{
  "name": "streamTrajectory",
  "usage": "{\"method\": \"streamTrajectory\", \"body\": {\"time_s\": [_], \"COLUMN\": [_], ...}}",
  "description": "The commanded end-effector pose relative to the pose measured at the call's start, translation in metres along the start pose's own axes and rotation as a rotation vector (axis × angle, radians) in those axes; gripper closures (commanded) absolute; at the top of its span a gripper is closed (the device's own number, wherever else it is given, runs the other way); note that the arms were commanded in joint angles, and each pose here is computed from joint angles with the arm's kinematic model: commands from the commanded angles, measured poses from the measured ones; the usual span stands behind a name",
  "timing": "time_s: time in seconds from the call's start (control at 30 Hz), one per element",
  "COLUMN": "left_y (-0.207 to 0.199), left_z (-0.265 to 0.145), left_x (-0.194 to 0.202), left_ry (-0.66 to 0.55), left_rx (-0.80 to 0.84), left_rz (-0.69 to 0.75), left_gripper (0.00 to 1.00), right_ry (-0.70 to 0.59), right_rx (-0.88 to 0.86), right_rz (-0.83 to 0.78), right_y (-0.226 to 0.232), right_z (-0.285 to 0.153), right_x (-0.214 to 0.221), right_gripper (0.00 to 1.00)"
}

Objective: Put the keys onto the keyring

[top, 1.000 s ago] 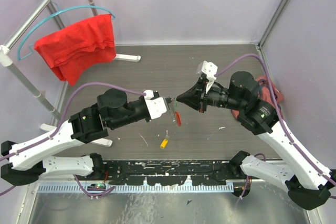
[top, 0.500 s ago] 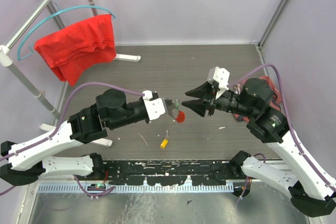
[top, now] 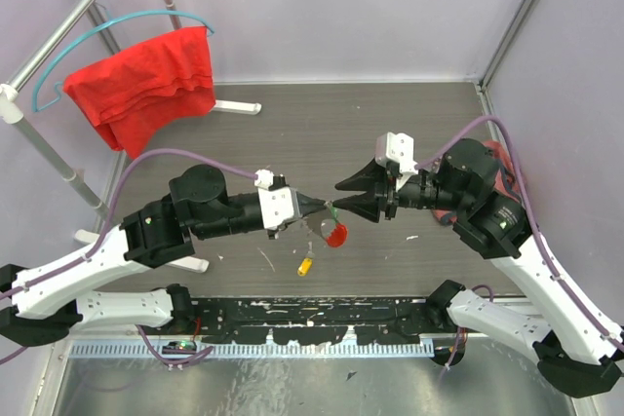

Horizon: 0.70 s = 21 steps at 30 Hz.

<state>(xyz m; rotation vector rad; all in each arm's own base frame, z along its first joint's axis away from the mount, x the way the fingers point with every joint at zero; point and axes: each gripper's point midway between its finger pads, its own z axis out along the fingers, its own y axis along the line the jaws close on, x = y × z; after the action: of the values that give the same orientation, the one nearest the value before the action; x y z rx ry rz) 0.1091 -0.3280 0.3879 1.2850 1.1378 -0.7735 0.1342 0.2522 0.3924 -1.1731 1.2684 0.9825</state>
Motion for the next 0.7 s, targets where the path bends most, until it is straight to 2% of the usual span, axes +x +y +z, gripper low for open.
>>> {"method": "streamTrajectory", "body": {"time_s": [0.0, 0.47, 0.53, 0.67], "left_y": [-0.007, -0.008, -0.007, -0.006], "left_z": [-0.004, -0.001, 0.000, 0.000], "left_x": [-0.028, -0.026, -0.025, -0.023], "left_ry": [-0.103, -0.095, -0.093, -0.086], "left_rx": [0.047, 0.053, 0.051, 0.040], "left_rz": [-0.009, -0.012, -0.013, -0.009], "left_gripper": [1.00, 1.00, 1.00, 1.00], "right_ry": [-0.051, -0.020, -0.017, -0.014], "right_rx": [-0.074, -0.191, -0.202, -0.203], "right_rz": [-0.058, -0.028, -0.025, -0.026], "right_y": [0.013, 0.028, 0.029, 0.028], "right_z": [-0.004, 0.001, 0.002, 0.003], "right_x": [-0.024, -0.013, -0.012, -0.012], "right_gripper": [0.61, 0.68, 0.72, 0.85]}}
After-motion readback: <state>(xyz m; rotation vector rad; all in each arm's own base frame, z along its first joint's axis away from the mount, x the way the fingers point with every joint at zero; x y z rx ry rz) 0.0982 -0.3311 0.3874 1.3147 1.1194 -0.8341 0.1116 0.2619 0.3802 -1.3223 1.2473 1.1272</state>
